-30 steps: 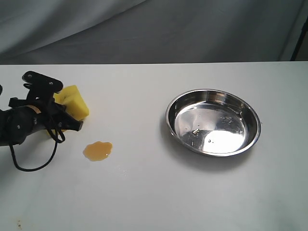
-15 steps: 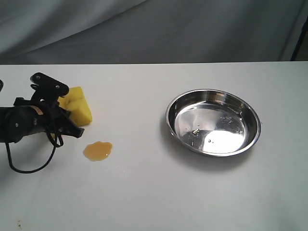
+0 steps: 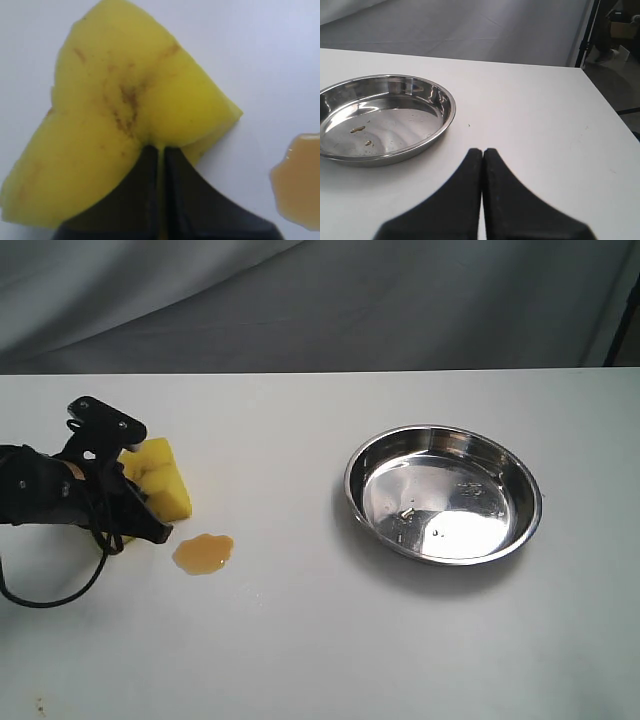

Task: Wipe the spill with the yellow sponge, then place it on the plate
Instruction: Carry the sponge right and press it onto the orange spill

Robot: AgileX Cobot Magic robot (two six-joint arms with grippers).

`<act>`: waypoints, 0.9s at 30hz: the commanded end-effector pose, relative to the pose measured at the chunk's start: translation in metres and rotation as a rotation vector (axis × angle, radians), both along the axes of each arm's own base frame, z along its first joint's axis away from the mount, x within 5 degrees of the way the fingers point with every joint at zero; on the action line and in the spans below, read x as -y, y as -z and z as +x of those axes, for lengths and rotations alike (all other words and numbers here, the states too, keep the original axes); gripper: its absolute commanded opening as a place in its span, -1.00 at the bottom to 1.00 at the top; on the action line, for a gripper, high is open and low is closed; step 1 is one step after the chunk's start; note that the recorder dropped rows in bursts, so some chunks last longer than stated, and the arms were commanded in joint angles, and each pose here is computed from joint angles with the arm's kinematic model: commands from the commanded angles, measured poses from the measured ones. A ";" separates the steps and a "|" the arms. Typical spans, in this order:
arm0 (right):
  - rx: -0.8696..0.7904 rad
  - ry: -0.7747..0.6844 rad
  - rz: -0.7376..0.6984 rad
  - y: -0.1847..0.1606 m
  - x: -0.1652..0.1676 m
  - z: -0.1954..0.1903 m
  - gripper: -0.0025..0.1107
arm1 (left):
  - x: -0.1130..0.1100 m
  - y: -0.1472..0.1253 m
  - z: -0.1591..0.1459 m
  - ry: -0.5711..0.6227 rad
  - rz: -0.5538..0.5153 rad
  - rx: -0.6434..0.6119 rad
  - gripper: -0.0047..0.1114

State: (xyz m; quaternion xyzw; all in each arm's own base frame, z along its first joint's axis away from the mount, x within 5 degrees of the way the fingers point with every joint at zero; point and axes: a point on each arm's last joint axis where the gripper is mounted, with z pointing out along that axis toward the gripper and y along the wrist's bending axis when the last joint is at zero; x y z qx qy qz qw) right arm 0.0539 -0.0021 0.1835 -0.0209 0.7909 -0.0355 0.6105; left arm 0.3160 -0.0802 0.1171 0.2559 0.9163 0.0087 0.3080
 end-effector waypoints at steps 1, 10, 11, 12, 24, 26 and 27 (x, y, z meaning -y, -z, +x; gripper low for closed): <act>0.007 0.000 -0.002 0.001 0.000 0.000 -0.96 | 0.025 0.009 -0.020 0.086 0.018 -0.124 -0.92; 0.007 0.000 -0.002 0.001 0.000 0.000 -0.96 | 0.071 0.011 -0.045 0.256 0.042 -0.173 -0.92; 0.007 0.000 -0.002 0.001 0.000 0.000 -0.96 | 0.074 0.011 -0.047 0.267 0.045 -0.181 -0.92; 0.007 0.000 -0.002 0.001 0.000 0.000 -0.96 | 0.076 0.012 -0.050 0.277 0.049 -0.190 -0.92; 0.007 0.000 -0.002 0.001 0.000 0.000 -0.96 | 0.084 0.015 -0.063 0.290 0.054 -0.287 -0.92; 0.007 0.000 -0.002 0.001 0.000 0.000 -0.96 | 0.084 0.015 -0.064 0.289 0.054 -0.294 -0.92; 0.007 0.000 -0.002 0.001 0.000 0.000 -0.96 | 0.084 0.015 -0.064 0.286 0.052 -0.299 -0.92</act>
